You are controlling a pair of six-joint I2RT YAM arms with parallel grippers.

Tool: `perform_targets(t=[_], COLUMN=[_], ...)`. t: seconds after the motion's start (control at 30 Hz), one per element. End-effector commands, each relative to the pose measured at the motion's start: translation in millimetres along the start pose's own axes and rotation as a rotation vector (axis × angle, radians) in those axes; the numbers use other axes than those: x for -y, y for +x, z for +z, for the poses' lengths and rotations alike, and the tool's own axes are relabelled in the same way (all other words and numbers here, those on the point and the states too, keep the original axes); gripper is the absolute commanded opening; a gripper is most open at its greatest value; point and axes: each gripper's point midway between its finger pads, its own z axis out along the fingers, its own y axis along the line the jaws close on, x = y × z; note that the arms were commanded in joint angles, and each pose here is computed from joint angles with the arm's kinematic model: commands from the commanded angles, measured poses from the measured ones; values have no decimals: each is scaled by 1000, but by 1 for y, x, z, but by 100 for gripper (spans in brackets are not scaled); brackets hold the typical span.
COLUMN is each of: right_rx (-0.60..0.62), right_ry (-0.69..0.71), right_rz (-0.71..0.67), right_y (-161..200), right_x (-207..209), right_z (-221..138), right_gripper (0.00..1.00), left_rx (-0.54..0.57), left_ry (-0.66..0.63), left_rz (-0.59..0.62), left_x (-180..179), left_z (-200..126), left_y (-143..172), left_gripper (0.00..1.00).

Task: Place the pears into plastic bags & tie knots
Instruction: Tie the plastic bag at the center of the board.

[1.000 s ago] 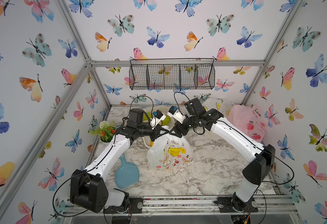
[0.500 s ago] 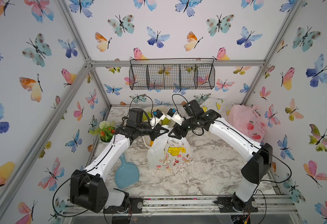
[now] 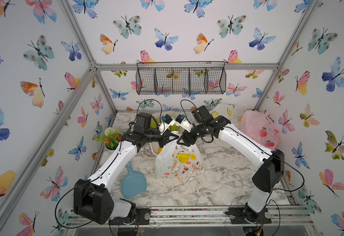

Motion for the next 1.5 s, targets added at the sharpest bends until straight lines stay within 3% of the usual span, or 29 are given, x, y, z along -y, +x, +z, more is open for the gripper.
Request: perform_targets(t=[0.0, 0.17, 0.33, 0.4, 0.5, 0.63, 0.73, 0.87, 1.0, 1.1, 1.27, 1.47], right_rx=[27, 5, 14, 23, 53, 167, 213, 194, 224, 231, 295, 624], right_ry=[-32, -12, 31, 65, 117, 115, 121, 135, 152, 146, 272, 430], right_rz=[19, 46, 66, 60, 33, -27, -53, -58, -62, -69, -81, -124], right_y=[-6, 1, 3, 6, 8, 0, -1, 5, 5, 7, 9, -20], right_x=[-5, 2, 11, 16, 22, 15, 12, 16, 19, 19, 42, 52], right_z=[3, 12, 16, 16, 12, 2, -3, 2, 3, 7, 9, -27], right_gripper=[68, 56, 27, 22, 15, 13, 13, 15, 17, 17, 21, 23], left_rx=[20, 25, 32, 33, 22, 47, 119, 141, 84, 104, 122, 163], left_ry=[20, 23, 38, 35, -6, -69, -97, -47, -88, -120, -34, 7], left_rz=[18, 14, 4, 3, -2, -44, -62, -105, -168, -162, -168, -149], left_x=[5, 6, 9, 10, 6, -9, -17, -7, -11, -17, -1, 26], left_z=[-1, -1, -2, -4, -9, -30, -39, -30, -20, -14, 25, 16], left_y=[-10, -14, -16, -14, -4, 10, 17, 36, 66, 65, 58, 55], left_gripper=[2, 2, 9, 21, 50, 83, 88, 88, 85, 81, 62, 25])
